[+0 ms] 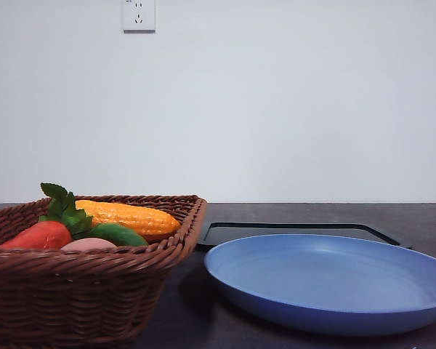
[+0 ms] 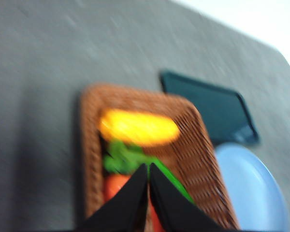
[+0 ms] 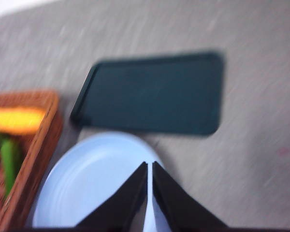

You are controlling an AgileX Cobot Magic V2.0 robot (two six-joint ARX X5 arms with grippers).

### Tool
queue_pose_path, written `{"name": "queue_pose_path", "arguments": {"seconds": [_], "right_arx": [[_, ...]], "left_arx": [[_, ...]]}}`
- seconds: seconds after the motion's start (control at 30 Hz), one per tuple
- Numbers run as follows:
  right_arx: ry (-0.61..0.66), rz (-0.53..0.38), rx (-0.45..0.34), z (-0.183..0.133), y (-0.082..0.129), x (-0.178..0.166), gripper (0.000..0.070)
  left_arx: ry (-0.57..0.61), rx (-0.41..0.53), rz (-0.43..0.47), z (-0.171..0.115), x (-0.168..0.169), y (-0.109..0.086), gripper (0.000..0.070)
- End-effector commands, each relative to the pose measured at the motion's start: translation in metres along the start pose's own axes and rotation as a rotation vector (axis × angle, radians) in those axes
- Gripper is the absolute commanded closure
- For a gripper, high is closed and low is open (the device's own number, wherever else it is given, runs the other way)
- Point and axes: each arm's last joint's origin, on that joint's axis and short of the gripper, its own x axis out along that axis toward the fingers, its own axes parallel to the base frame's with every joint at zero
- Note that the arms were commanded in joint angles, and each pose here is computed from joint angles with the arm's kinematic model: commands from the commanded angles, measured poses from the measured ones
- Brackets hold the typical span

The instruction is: Transfer egg from basket to plate and serve

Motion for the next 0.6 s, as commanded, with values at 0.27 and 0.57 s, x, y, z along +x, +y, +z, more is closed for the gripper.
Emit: {"name": "queue_pose_path", "arguments": {"seconds": [0.27, 0.57], "right_arx": [[0.245, -0.019, 0.056, -0.009, -0.01, 0.022, 0.07], [0.343, -0.038, 0.087, -0.012, -0.017, 0.039, 0.0448]], "left_arx": [[0.211, -0.006, -0.185, -0.006, 0.019, -0.005, 0.07], [0.229, -0.002, -0.197, -0.007, 0.02, -0.007, 0.0385]]}}
